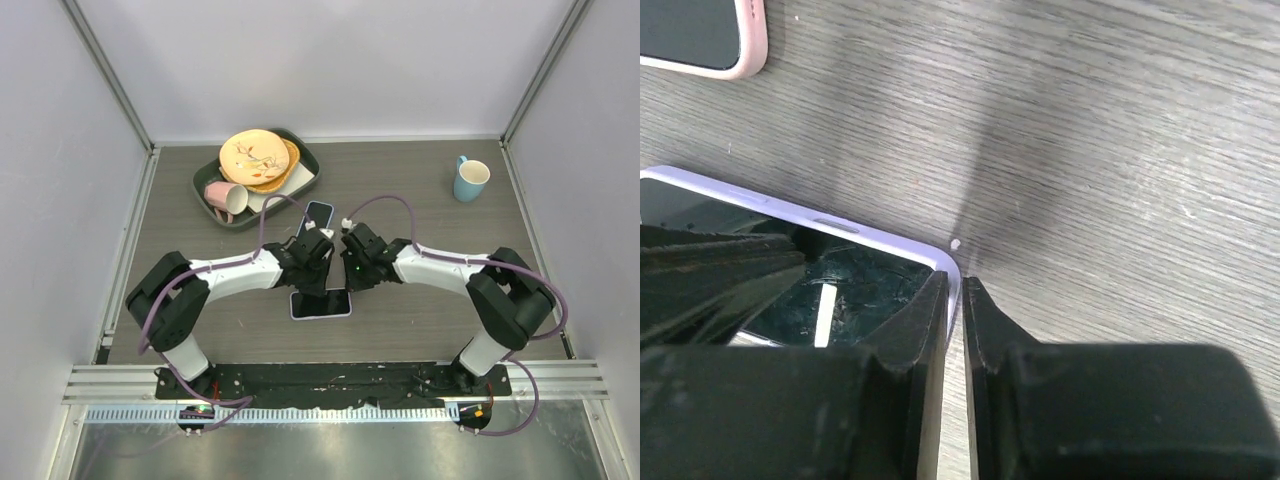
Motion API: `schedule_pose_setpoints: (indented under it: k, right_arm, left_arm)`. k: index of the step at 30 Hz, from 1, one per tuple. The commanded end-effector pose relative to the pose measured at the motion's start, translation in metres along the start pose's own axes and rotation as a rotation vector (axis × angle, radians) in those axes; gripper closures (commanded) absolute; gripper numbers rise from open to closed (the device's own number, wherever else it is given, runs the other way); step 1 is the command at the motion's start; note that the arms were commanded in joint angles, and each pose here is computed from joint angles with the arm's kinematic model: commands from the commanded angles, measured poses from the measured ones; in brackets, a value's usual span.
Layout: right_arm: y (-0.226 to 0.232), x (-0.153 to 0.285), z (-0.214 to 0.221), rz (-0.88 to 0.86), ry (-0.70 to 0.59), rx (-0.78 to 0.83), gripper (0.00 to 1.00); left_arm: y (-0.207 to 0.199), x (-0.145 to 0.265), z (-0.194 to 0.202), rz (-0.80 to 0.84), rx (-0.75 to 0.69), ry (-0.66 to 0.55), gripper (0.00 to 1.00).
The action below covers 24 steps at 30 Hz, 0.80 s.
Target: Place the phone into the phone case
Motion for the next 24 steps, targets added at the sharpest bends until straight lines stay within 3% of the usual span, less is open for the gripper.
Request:
schedule_pose_setpoints:
  k: [1, 3, 4, 7, 10, 16, 24]
  right_arm:
    - [-0.017, 0.016, -0.002, 0.053, -0.143, -0.001, 0.75]
    - [-0.016, 0.025, -0.001, -0.015, -0.141, -0.027, 0.65]
    - [-0.012, 0.032, -0.002, -0.086, -0.138, -0.041, 0.56]
    - [-0.011, 0.034, 0.007, -0.221, -0.033, -0.106, 0.48]
    - [-0.010, 0.027, 0.021, -0.323, 0.060, -0.149, 0.47]
    - [-0.017, -0.001, 0.048, -0.373, 0.215, -0.247, 0.55]
    - [-0.023, -0.012, 0.042, -0.203, 0.199, -0.177, 0.77]
  left_arm:
    - [0.012, 0.004, 0.019, -0.065, -0.013, 0.051, 1.00]
    - [0.011, 0.004, 0.021, -0.065, -0.010, 0.051, 1.00]
    - [0.013, 0.004, 0.022, -0.067, -0.010, 0.055, 1.00]
    - [0.013, 0.005, 0.023, -0.064, -0.005, 0.050, 1.00]
    - [0.012, 0.005, 0.025, -0.060, -0.004, 0.050, 1.00]
    - [0.014, 0.005, 0.027, -0.063, -0.004, 0.052, 1.00]
    - [0.013, 0.007, 0.027, -0.063, -0.007, 0.049, 1.00]
Point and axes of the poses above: each gripper's point midway between its finger pads, its own x axis back along the fingers, its own y axis along the line the jaws close on, z = x × y, the point moved 9 cm from there along x, back along the fingers, and after that the axes turned 13 degrees about -x, right-handed, at the moved point
